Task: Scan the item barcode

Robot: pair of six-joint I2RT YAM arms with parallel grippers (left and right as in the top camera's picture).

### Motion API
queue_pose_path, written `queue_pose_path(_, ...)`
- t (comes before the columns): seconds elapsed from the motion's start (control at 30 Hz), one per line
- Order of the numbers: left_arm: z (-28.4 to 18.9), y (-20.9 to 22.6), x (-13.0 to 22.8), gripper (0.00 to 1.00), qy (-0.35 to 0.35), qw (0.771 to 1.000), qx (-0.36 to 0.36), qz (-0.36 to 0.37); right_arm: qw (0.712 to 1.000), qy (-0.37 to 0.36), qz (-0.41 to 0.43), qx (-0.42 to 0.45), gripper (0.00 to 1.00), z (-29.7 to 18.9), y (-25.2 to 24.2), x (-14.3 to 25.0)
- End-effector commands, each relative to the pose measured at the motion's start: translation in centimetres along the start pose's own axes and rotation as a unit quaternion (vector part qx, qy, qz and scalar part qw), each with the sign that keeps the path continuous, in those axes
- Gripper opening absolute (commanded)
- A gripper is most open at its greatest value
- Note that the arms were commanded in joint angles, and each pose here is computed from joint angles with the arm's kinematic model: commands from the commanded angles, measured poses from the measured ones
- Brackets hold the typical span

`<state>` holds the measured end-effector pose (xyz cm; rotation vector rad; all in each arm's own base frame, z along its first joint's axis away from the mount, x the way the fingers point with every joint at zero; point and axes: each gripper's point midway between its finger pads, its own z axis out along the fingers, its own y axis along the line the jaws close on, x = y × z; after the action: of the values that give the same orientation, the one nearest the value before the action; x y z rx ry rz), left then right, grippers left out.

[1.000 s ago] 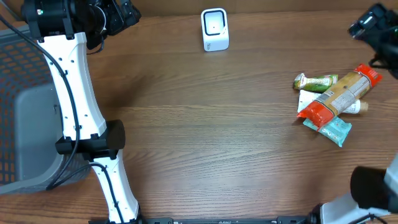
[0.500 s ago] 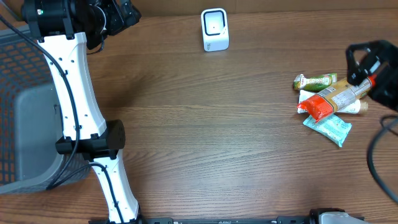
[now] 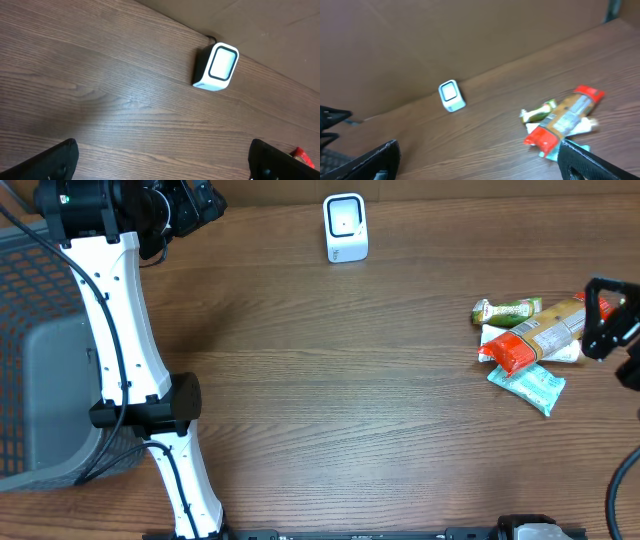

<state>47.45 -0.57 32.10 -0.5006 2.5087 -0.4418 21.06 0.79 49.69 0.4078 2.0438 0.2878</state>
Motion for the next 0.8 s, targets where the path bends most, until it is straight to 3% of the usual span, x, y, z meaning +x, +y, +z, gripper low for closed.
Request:
queue_pose_path(0.0, -0.2, -0.5, 0.1, 1.0, -0.001, 1.0, 0.005, -0.001, 0.999, -0.012, -0.015, 0.047, 1.0, 0.0, -1.9, 0.2)
queue_pose_path(0.33, -0.2, -0.4, 0.1, 1.0, -0.001, 1.0, 0.005, -0.002, 0.99, -0.139, -0.013, 0.03, 1.0, 2.4, -3.4, 0.1)
queue_pose_path(0.57, -0.2, -0.5, 0.1, 0.99, -0.001, 1.0, 0.005, -0.001, 0.979, -0.198, -0.018, -0.043, 1.0, 7.8, -4.2, 5.2)
queue_pose_path(0.77, -0.2, -0.5, 0.1, 1.0, -0.001, 1.0, 0.005, -0.001, 0.952, -0.283, -0.02, -0.114, 1.0, 11.7, -5.3, 9.9)
